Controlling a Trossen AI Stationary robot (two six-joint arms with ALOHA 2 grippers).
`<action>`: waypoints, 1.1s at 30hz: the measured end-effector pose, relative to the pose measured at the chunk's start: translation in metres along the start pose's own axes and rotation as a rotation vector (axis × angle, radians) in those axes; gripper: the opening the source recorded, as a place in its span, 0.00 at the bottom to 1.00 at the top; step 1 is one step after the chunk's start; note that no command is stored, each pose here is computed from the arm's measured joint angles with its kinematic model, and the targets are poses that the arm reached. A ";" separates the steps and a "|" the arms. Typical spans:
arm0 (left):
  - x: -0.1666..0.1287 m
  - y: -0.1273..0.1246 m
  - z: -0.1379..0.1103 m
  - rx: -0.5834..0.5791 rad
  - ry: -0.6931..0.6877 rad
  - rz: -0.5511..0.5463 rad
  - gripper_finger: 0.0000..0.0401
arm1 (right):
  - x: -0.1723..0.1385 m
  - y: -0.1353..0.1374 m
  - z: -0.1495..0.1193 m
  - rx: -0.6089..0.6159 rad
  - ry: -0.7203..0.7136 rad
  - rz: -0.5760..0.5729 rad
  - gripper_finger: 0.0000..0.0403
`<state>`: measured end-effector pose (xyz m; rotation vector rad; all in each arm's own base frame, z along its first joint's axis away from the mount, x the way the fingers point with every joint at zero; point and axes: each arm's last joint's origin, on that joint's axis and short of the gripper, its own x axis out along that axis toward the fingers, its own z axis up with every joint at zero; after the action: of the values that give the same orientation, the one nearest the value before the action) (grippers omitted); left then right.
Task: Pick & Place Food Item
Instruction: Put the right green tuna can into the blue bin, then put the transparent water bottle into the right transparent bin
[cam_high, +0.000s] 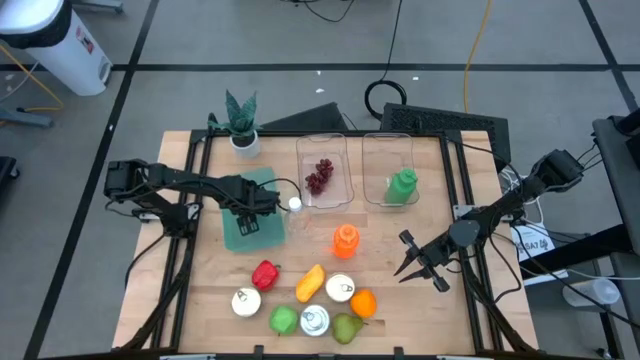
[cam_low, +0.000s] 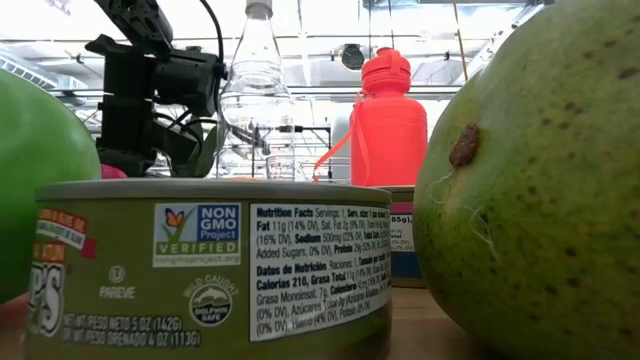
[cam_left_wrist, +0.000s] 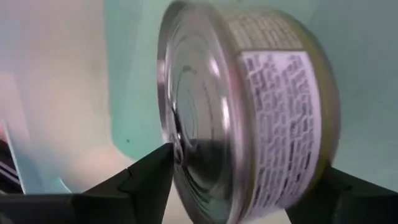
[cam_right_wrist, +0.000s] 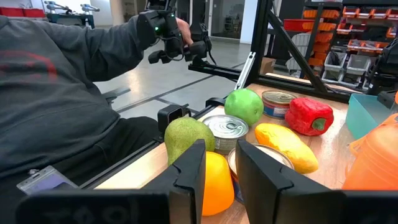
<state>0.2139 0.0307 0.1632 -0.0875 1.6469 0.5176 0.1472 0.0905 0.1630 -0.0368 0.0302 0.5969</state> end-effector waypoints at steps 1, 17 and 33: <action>-0.001 0.000 0.000 -0.004 -0.003 -0.002 0.66 | 0.000 0.000 0.000 0.000 0.000 0.000 0.19; -0.027 0.002 0.012 -0.025 -0.079 -0.084 0.66 | 0.000 0.000 -0.002 -0.001 0.016 0.000 0.19; -0.032 -0.004 -0.002 -0.003 0.001 -0.033 0.65 | 0.000 0.000 -0.002 0.001 0.019 0.000 0.19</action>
<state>0.2181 0.0182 0.1925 -0.1169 1.6429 0.4951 0.1471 0.0904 0.1612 -0.0410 0.0486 0.5968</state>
